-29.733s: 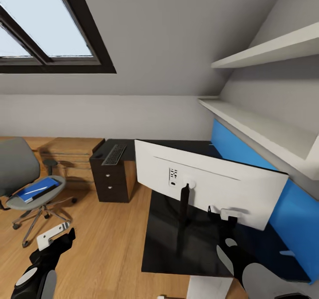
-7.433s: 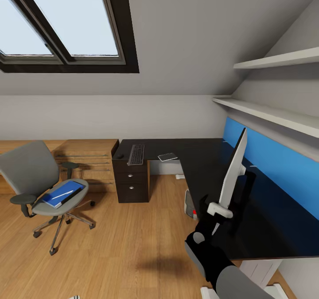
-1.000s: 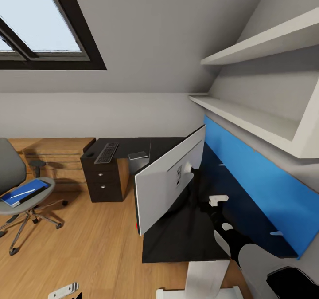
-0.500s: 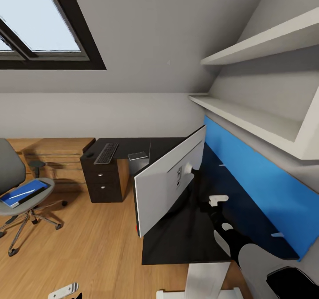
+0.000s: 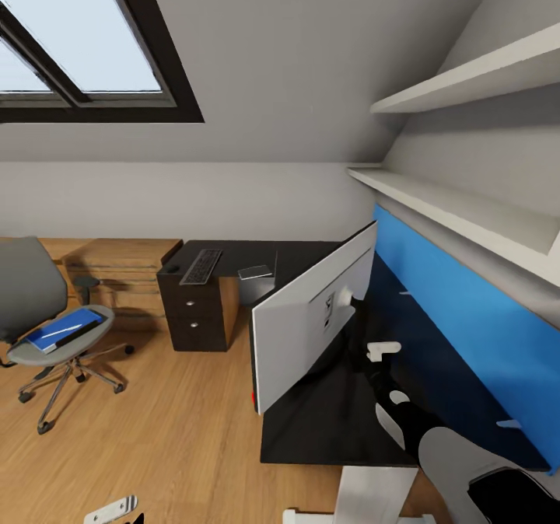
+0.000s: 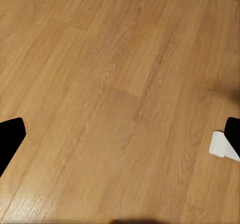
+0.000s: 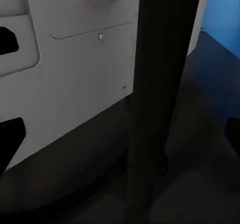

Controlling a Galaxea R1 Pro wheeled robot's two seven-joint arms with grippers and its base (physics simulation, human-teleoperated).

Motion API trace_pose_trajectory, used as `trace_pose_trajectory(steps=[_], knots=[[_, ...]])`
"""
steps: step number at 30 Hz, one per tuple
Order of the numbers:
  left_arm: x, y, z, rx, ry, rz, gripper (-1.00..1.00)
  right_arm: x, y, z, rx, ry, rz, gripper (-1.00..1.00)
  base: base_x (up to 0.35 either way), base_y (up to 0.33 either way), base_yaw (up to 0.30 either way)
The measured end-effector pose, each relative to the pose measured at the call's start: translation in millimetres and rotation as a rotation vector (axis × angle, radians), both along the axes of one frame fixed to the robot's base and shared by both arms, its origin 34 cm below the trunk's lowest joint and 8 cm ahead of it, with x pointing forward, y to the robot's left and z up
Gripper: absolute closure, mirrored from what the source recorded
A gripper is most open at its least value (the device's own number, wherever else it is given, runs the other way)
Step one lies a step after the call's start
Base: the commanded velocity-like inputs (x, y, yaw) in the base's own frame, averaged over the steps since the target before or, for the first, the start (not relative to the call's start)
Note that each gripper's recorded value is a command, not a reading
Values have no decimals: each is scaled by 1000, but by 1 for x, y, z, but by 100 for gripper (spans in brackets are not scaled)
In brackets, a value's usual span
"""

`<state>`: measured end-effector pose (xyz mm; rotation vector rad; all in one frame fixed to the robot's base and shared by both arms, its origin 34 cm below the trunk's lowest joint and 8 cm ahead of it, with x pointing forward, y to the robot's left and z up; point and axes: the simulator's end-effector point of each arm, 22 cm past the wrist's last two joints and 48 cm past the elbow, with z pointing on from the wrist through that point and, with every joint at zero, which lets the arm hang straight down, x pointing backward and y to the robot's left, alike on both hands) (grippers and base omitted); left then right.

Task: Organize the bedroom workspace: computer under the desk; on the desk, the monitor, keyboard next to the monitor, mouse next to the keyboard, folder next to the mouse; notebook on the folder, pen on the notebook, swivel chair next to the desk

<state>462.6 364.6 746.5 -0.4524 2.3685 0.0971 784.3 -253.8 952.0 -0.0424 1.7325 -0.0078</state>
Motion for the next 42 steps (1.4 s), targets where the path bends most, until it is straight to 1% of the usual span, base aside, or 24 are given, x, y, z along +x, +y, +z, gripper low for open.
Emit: trace_pose_trajectory(steps=[8,19,29,38,42], knots=[[-1,0,-1,0,1,0,-100,0,0,0,0,0,0,-100,0,-203,5],[-2,0,-2,-3,6,1,-100,0,1,1,1,-1,0,-100,0,-1,115],[4,1,5,-1,-10,2,-100,0,1,1,1,-3,0,-100,0,0,9],[4,0,5,-1,-12,3,-100,1,1,2,5,-3,-3,-100,0,0,0],[5,0,3,-1,-13,3,-100,2,0,6,6,-35,-4,-100,0,0,0]])
